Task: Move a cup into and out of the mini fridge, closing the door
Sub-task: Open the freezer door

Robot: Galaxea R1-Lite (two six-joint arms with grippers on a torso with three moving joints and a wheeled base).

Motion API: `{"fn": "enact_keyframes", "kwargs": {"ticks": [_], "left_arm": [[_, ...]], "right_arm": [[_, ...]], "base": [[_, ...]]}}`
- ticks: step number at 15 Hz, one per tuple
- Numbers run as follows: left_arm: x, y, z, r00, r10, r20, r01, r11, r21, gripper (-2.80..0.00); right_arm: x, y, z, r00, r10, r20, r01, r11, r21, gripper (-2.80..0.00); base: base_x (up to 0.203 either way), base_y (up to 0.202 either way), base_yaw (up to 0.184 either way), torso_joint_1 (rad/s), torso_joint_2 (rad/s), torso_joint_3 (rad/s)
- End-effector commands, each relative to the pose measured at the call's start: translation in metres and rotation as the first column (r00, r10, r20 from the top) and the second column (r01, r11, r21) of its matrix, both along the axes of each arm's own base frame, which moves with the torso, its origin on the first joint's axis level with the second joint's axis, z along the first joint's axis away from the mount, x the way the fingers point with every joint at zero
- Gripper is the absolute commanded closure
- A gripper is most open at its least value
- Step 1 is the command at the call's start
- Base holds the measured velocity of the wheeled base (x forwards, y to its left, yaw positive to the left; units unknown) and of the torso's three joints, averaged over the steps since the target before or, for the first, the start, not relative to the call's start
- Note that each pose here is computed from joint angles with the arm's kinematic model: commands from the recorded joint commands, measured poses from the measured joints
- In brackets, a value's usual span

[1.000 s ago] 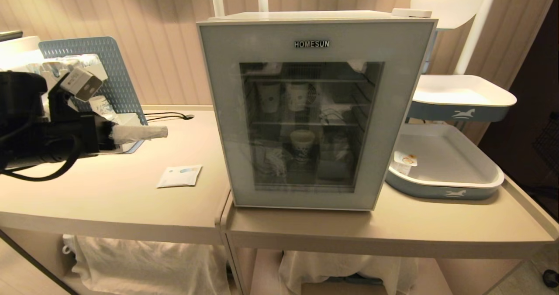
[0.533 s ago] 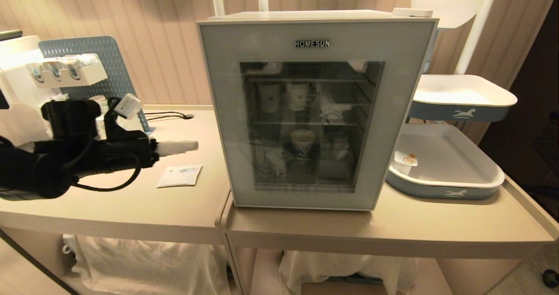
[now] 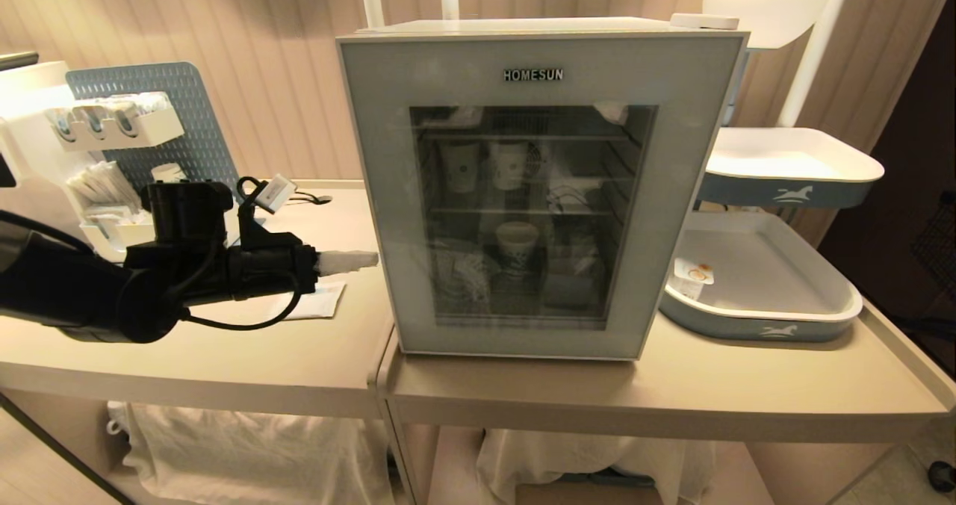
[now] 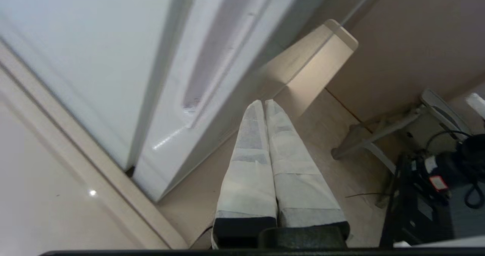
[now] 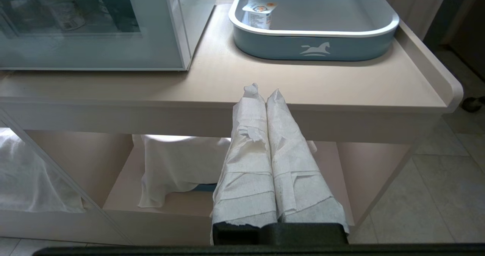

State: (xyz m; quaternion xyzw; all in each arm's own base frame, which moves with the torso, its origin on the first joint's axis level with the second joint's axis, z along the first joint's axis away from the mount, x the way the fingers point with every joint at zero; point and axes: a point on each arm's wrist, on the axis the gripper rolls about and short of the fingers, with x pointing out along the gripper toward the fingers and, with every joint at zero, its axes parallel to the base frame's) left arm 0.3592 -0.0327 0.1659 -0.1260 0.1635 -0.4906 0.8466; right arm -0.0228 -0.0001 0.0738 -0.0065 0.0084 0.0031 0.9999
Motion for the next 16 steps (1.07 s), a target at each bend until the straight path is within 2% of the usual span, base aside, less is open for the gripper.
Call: {"fn": "enact_keyframes", "kwargs": {"ticks": [1, 5, 9, 13, 16], "left_arm": [[0.001, -0.001, 0.001, 1.000, 0.018, 0.005, -0.018, 1.000, 0.005, 0.00], [-0.004, 0.014, 0.004, 0.998, 0.061, 0.010, -0.061, 0.998, 0.005, 0.00], [0.005, 0.014, 0.006, 0.991, 0.130, 0.031, -0.130, 0.991, 0.025, 0.00], [0.026, -0.016, 0.002, 0.971, 0.232, 0.055, -0.235, 0.969, 0.071, 0.00], [0.035, -0.030, 0.003, 0.973, 0.221, 0.072, -0.226, 0.972, 0.066, 0.00]], "right_arm": [[0.000, 0.000, 0.000, 1.000, 0.000, -0.002, 0.000, 1.000, -0.001, 0.00], [0.000, 0.000, 0.000, 1.000, 0.001, -0.002, -0.001, 1.000, -0.001, 0.00], [0.000, 0.000, 0.000, 1.000, 0.001, -0.002, -0.001, 1.000, -0.001, 0.00], [0.000, 0.000, 0.000, 1.000, 0.002, -0.002, -0.002, 1.000, -0.001, 0.00], [0.000, 0.000, 0.000, 1.000, 0.000, -0.002, 0.000, 1.000, -0.001, 0.00]], "base": [[0.000, 0.000, 0.000, 0.000, 0.00, 0.000], [0.000, 0.000, 0.000, 0.000, 0.00, 0.000], [0.000, 0.000, 0.000, 0.000, 0.00, 0.000], [0.000, 0.000, 0.000, 0.000, 0.00, 0.000], [0.000, 0.000, 0.000, 0.000, 0.00, 0.000]]}}
